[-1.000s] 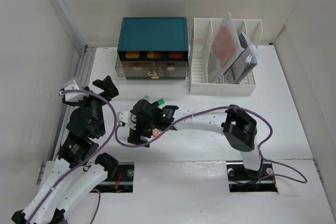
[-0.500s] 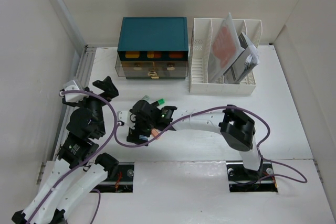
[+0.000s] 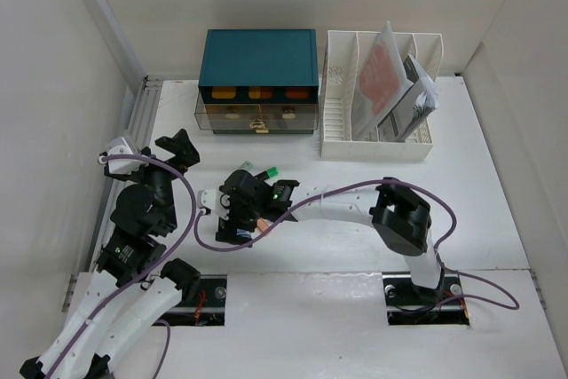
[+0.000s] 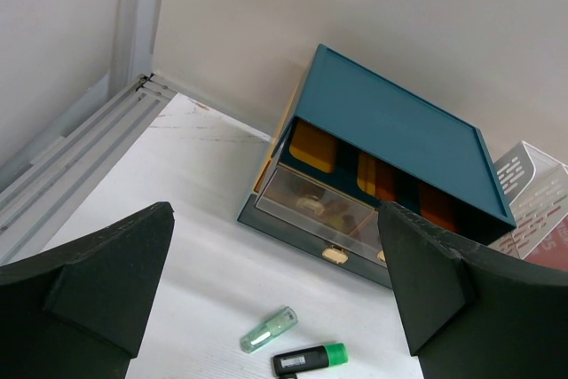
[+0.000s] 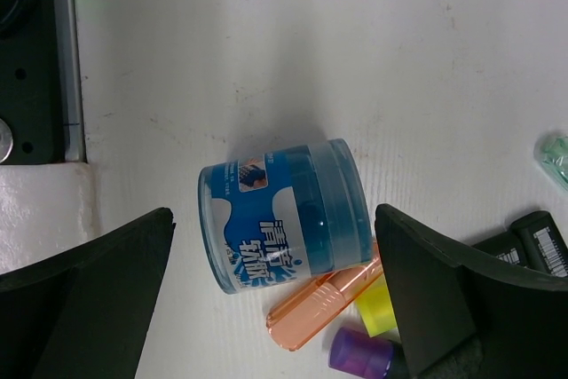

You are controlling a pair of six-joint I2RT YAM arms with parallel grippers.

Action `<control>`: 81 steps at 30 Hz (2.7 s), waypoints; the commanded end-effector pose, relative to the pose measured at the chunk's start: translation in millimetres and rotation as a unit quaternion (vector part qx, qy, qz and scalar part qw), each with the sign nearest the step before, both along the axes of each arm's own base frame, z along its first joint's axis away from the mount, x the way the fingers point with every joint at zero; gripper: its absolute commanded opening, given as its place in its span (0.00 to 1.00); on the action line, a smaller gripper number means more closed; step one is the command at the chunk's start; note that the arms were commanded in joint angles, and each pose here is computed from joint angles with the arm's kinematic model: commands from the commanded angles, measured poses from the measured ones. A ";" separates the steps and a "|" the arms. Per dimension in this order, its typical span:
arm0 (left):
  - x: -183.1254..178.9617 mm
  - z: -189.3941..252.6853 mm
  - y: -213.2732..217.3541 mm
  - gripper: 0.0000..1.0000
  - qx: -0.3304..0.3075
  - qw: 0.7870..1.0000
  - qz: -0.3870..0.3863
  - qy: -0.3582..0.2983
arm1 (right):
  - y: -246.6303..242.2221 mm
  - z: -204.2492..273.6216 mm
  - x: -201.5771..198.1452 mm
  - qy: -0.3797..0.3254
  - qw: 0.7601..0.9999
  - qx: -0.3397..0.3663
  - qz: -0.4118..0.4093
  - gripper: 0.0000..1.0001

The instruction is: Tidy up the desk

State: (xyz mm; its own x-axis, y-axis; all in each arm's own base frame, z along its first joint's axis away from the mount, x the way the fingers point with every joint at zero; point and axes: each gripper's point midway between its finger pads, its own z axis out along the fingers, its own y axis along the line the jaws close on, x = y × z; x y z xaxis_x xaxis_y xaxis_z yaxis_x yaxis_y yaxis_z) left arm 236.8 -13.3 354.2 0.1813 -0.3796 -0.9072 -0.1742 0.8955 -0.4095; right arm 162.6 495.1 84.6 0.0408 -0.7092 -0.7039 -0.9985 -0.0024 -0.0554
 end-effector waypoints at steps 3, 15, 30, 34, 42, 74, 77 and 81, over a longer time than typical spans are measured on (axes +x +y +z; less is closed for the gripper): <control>-0.8 6.9 1.0 0.99 -0.005 1.000 0.000 -0.017 | -4.1 -11.8 5.8 -0.010 1.000 -0.011 0.007 1.00; -2.5 8.8 0.6 0.99 -0.007 1.000 -0.005 -0.021 | -7.6 -23.3 12.1 -0.016 1.000 -0.021 0.007 1.00; -2.5 8.8 0.6 0.99 -0.007 1.000 -0.005 -0.021 | -1.9 -23.5 -3.9 0.003 0.999 0.007 0.052 0.65; -2.5 8.8 0.6 0.99 -0.007 1.000 -0.005 -0.021 | -2.7 -19.2 -6.2 0.006 0.998 0.009 0.056 0.48; -2.7 8.6 2.2 0.99 -0.007 1.000 0.000 -0.021 | -5.1 2.6 -0.4 0.004 0.999 0.014 0.050 0.30; -5.7 12.2 3.0 0.99 -0.010 0.999 -0.004 -0.033 | -114.1 304.9 163.4 -0.258 0.918 0.218 -0.205 0.17; -5.7 12.2 3.0 0.99 -0.010 0.999 -0.004 -0.033 | -124.7 321.1 184.5 -0.268 0.896 0.239 -0.260 0.17; -7.7 13.9 4.3 0.99 -0.012 0.999 -0.004 -0.036 | -132.2 319.0 218.4 -0.251 0.879 0.245 -0.323 0.13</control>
State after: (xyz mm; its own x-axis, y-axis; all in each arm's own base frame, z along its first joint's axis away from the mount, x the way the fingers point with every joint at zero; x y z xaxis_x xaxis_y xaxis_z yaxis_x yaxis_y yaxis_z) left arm 231.9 -11.1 356.1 0.1988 -0.3838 -0.9017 -0.1587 0.8954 -0.4161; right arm 355.5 364.8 350.2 0.1115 -0.4692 -0.8760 -0.7319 0.5575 -0.3917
